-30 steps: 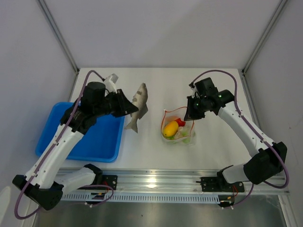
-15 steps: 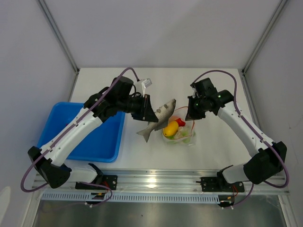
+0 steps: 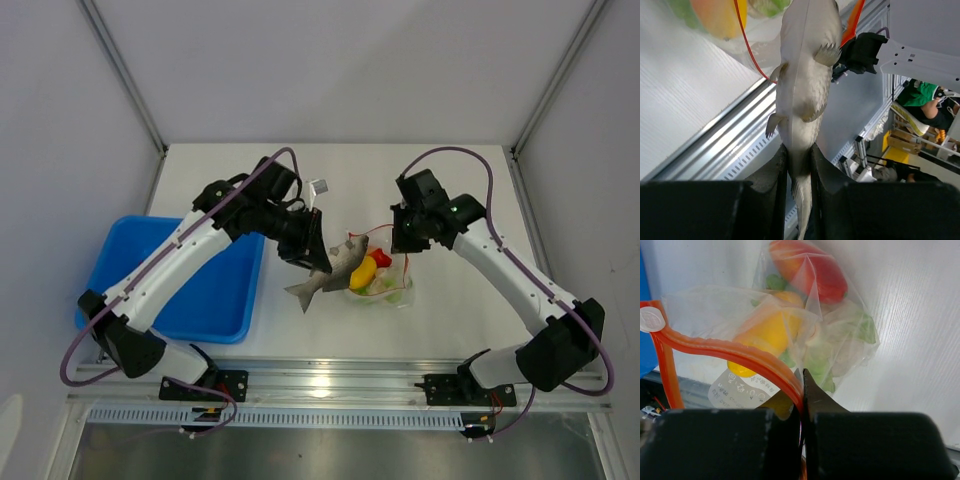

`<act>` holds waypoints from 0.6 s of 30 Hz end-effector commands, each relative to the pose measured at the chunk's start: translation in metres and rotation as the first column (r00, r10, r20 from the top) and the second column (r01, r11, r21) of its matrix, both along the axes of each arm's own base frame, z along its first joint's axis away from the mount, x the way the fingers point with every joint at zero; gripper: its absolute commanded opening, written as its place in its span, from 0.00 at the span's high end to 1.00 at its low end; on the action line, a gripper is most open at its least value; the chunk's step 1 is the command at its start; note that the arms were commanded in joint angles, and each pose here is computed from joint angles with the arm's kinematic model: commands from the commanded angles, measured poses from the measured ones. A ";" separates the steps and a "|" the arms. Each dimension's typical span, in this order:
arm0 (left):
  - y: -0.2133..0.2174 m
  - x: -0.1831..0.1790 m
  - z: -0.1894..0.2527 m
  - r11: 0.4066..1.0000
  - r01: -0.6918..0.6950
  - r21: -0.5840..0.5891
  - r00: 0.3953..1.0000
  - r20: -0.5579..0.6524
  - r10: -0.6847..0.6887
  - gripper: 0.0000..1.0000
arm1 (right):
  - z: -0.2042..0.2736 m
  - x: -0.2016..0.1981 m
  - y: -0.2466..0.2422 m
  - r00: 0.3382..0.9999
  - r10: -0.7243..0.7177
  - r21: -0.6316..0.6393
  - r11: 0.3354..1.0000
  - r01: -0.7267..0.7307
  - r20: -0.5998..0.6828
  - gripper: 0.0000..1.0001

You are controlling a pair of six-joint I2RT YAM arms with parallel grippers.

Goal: Place the food in the zip-top bag and seal the zipper
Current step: Place the fake fish in the zipper food storage bag.

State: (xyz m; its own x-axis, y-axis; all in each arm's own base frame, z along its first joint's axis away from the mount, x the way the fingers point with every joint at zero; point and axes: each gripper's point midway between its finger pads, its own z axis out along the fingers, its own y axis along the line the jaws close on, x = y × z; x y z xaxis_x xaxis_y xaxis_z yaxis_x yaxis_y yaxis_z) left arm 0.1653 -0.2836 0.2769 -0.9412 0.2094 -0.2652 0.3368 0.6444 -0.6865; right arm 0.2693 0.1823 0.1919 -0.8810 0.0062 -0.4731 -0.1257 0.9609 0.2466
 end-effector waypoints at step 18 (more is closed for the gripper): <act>-0.045 -0.002 0.023 0.973 -0.228 0.024 0.908 -0.356 0.221 0.99 | 0.014 -0.012 0.007 0.991 0.024 0.053 0.998 -0.031 0.131 1.00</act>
State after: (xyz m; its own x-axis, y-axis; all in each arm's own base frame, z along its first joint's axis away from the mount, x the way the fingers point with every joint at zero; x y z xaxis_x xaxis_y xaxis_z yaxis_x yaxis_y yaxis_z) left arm 0.1559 -0.3032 0.2785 -0.9969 0.0559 0.0557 0.0034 0.7360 -0.6770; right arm 0.2570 0.1846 0.1933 -0.8390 -0.0124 -0.5440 -0.1706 0.9553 0.2414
